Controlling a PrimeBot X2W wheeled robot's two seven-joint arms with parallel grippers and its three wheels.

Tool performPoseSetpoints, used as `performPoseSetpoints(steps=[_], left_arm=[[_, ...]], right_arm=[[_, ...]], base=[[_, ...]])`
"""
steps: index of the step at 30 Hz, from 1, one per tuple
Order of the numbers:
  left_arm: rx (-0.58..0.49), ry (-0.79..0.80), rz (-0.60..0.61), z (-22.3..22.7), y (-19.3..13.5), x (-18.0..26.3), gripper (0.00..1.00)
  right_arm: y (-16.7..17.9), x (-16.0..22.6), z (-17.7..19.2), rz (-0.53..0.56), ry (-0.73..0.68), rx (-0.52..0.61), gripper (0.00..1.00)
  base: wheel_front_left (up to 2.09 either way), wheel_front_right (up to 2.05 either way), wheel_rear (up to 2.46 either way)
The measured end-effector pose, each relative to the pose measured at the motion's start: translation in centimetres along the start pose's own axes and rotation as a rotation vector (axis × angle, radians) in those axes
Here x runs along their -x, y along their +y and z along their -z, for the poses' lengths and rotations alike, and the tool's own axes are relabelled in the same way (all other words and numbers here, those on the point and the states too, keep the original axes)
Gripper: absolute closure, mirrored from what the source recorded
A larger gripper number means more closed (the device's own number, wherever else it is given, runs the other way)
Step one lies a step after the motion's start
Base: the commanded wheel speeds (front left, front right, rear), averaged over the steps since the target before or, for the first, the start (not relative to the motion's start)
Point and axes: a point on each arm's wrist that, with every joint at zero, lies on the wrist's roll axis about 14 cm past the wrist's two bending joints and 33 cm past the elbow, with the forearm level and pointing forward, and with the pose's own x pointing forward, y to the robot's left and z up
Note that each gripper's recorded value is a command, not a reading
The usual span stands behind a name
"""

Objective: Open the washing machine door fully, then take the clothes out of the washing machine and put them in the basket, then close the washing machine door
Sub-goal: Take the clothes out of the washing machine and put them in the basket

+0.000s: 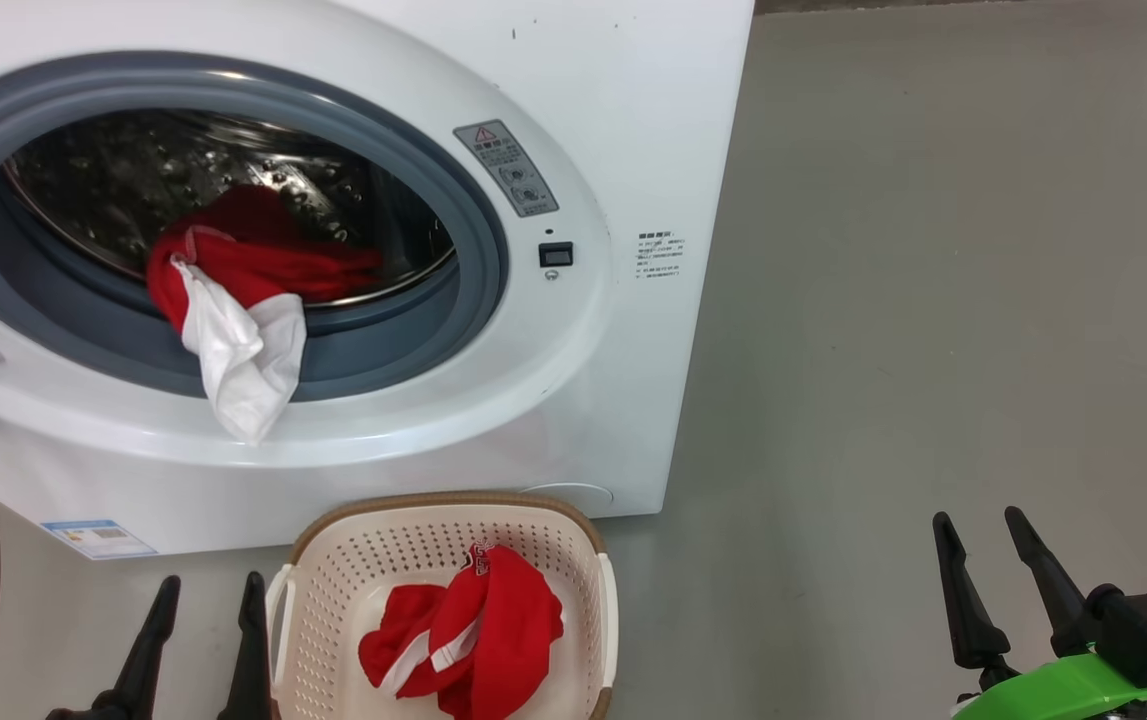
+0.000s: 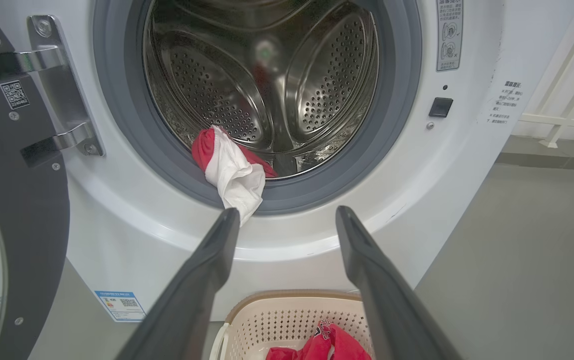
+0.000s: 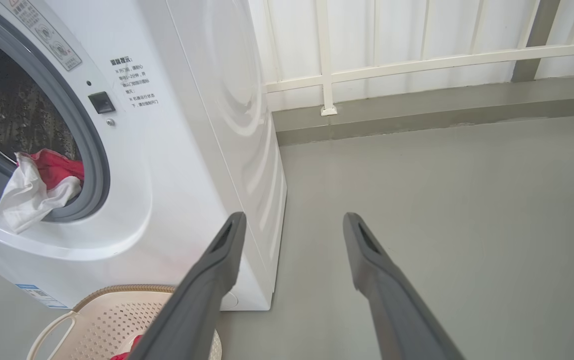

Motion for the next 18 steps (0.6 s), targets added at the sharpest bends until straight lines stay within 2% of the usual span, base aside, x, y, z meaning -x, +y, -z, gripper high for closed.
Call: performPoseSetpoints(steps=[11, 18], left_arm=[[-0.003, 0.018, 0.005, 0.6, -0.2, -0.4, 0.00], [-0.013, -0.003, 0.012, 0.1, -0.6, -3.5, 0.00]], right_arm=[[0.0, -0.1, 0.6, 0.006, 0.015, -0.007, 0.00], [0.0, -0.5, 1.7, 0.007, 0.051, -0.008, 0.00]], base=[[0.00, 0.00, 0.00], [0.00, 0.00, 0.00]])
